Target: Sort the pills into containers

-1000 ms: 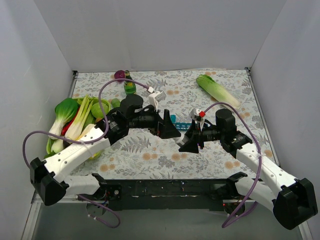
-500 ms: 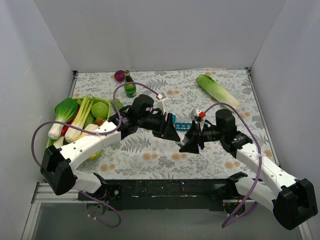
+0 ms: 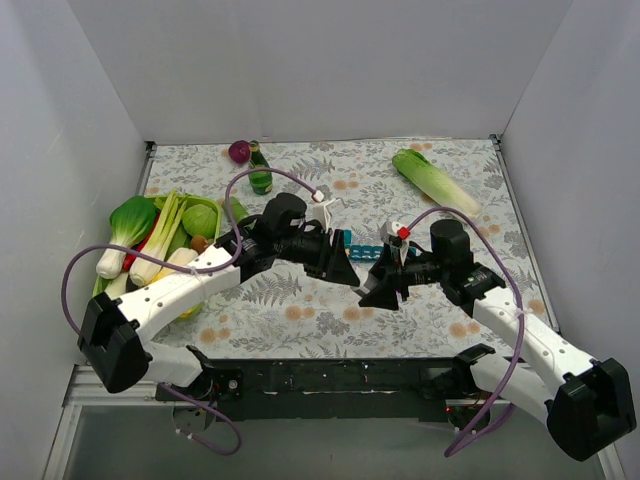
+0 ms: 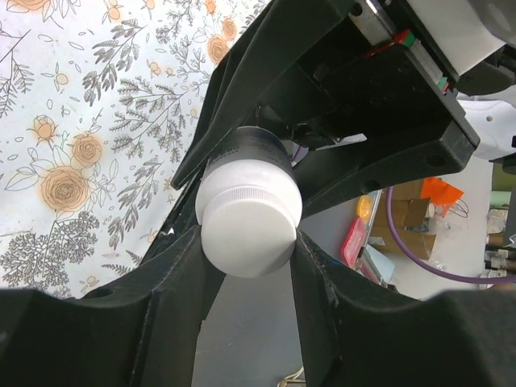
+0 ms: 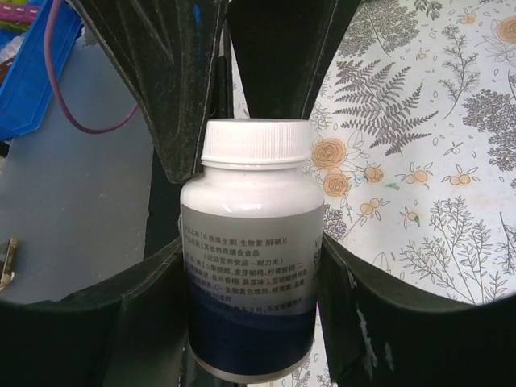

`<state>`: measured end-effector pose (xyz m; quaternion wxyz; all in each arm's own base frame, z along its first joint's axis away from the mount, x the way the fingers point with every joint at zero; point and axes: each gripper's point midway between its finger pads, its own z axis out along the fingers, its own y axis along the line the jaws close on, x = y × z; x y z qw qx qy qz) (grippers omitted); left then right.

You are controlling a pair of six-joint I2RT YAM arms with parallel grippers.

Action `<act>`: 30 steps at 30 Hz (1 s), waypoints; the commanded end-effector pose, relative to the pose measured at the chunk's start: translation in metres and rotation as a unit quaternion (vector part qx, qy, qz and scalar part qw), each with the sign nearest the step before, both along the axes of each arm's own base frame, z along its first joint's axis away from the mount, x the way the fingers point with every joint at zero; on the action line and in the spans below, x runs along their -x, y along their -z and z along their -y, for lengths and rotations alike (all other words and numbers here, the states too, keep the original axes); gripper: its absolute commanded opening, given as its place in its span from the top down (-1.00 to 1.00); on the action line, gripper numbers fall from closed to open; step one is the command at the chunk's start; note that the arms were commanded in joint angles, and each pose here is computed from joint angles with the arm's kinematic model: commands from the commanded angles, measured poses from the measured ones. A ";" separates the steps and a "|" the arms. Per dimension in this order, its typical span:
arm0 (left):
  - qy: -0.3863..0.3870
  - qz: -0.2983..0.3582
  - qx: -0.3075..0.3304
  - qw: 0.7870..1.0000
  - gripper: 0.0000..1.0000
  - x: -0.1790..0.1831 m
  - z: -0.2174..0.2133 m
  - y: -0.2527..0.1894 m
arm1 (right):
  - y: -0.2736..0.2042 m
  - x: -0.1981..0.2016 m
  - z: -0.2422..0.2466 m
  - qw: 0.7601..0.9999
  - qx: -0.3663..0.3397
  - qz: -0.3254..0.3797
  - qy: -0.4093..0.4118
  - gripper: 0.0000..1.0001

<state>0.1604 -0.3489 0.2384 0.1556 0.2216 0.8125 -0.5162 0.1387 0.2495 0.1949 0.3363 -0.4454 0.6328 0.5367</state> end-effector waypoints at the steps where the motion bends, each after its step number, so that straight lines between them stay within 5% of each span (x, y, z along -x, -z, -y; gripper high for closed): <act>1: -0.018 0.027 0.010 0.999 1.00 0.004 -0.012 -0.015 | -0.013 -0.006 0.001 0.998 -0.005 0.060 0.000 -0.39; 5: -0.039 0.027 -0.004 0.999 1.00 0.002 -0.022 -0.006 | -0.010 -0.008 0.003 0.997 0.006 0.078 0.002 -0.80; 14: -0.120 0.038 -0.077 0.989 1.00 -0.013 -0.062 0.023 | 0.011 -0.010 0.017 0.987 0.056 0.150 -0.007 -0.89; 22: -0.301 0.056 -0.238 0.922 1.00 -0.055 -0.151 0.066 | 0.040 -0.048 0.046 0.963 0.160 0.195 0.096 -0.96; 30: -0.403 0.034 -0.354 0.843 1.00 -0.081 -0.215 0.109 | 0.053 -0.040 0.052 0.962 0.183 0.197 0.045 -0.96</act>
